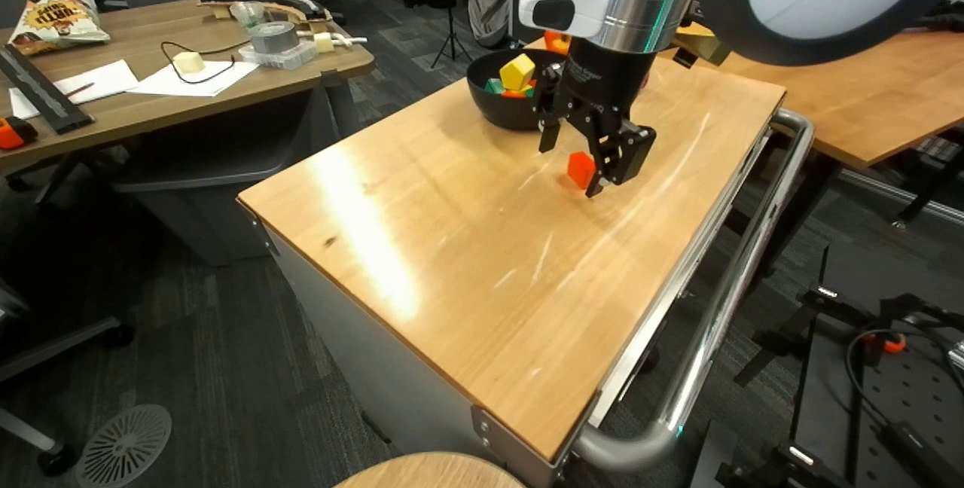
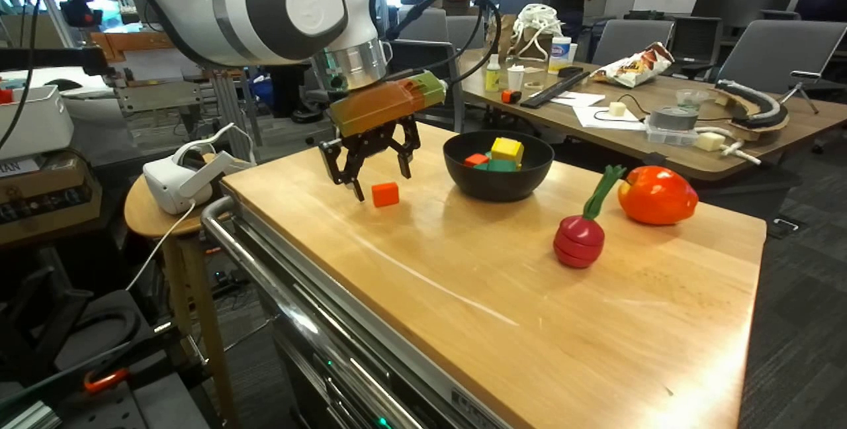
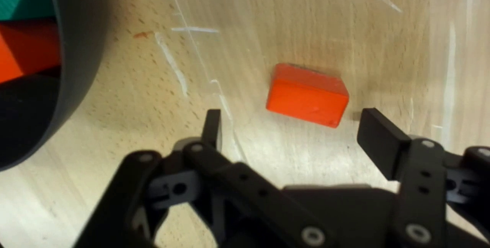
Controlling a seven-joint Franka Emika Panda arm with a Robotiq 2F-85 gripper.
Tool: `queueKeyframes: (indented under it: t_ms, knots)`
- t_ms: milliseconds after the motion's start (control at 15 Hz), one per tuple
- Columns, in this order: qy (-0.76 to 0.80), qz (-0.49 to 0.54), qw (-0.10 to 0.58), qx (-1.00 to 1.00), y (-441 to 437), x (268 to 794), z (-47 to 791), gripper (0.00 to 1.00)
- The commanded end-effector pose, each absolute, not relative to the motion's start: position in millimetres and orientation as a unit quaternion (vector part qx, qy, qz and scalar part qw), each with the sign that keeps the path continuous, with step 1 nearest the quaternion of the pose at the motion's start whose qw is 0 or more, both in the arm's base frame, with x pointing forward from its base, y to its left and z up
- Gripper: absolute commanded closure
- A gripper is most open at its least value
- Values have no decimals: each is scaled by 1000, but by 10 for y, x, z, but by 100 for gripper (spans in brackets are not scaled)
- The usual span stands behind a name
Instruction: Move the apple to the top right corner of the countertop, place all the blocks inside the black bowl, put the radish in the bowl
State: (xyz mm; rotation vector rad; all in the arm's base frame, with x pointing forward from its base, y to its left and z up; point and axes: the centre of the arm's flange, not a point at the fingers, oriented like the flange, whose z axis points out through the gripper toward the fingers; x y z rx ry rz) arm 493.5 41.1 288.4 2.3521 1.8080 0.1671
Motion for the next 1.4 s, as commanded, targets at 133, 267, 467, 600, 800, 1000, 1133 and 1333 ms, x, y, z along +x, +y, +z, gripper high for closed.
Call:
queueKeyframes:
  t_ms: [133,267,467,600,800,1000,1133,1333]
  knots:
    - [607,33,94,789,403,5100,2907,58]
    - [604,23,98,790,377,5101,2909,43]
    - [599,13,103,794,324,5091,2920,23]
    - [597,6,105,796,293,5085,2916,7]
    - [592,1,108,799,254,5077,2912,0]
    - [589,-4,108,801,225,5098,2900,0]
    - [587,-9,106,803,206,5130,2887,25]
    - [586,-14,103,804,186,5175,2878,46]
